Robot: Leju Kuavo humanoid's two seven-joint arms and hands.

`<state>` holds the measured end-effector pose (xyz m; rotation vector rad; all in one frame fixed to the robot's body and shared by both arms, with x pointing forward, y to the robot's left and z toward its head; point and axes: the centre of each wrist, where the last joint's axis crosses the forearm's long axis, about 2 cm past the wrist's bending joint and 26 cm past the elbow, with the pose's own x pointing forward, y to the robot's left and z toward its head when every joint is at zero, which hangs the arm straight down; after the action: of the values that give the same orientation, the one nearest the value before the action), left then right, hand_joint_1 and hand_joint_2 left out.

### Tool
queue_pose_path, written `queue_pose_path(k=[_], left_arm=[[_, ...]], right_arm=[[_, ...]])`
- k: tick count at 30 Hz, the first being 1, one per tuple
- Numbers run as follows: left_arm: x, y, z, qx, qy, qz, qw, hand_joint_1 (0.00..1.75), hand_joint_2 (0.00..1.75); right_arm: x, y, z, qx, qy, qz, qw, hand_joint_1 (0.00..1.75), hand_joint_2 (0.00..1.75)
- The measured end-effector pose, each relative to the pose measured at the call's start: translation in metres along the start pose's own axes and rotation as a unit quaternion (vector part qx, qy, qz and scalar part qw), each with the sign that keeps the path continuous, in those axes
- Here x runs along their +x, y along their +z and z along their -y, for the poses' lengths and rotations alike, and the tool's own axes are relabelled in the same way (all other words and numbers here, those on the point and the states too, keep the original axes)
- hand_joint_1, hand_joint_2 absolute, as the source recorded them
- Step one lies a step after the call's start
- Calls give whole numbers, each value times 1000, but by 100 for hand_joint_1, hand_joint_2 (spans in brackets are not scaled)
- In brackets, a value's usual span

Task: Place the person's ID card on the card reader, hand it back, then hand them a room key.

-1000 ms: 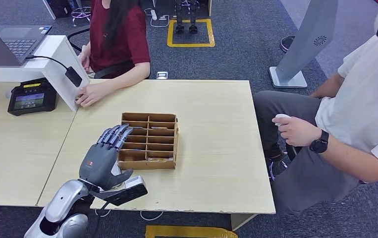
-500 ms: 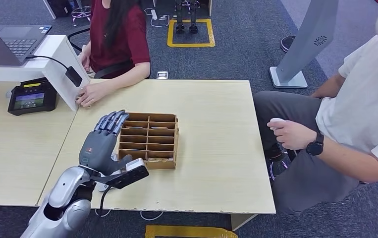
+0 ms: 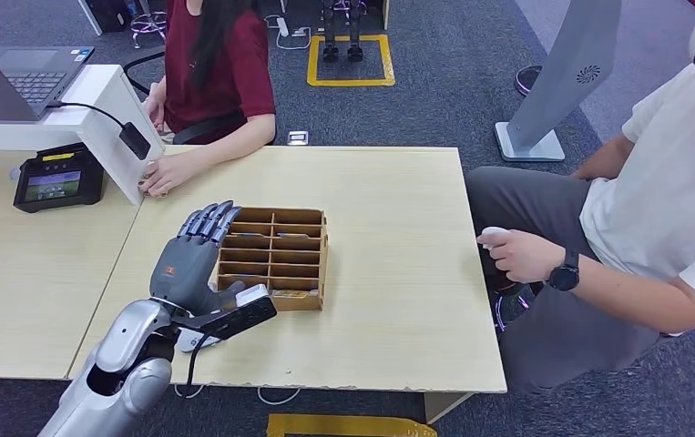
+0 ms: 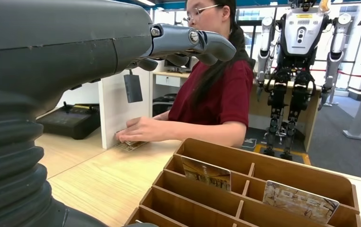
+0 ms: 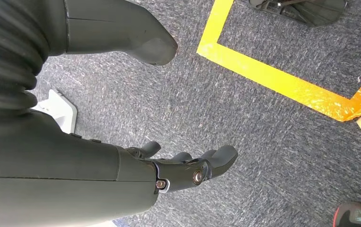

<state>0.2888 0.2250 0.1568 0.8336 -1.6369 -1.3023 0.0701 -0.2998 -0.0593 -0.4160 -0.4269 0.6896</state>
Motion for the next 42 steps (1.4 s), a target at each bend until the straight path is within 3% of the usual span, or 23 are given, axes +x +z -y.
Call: queue_pose_path(k=[23, 35, 42], left_arm=[[-1, -1, 0, 0, -6, -3, 1000, 0, 175], [-21, -11, 0, 4, -34, -69, 997, 0, 175], [-27, -15, 2, -2, -33, -85, 996, 0, 175]], right_arm=[[-1, 0, 1, -1, 2, 1, 1000, 0, 175], [1, 0, 1, -1, 12, 6, 1000, 0, 175], [2, 0, 2, -3, 10, 9, 1000, 0, 175]])
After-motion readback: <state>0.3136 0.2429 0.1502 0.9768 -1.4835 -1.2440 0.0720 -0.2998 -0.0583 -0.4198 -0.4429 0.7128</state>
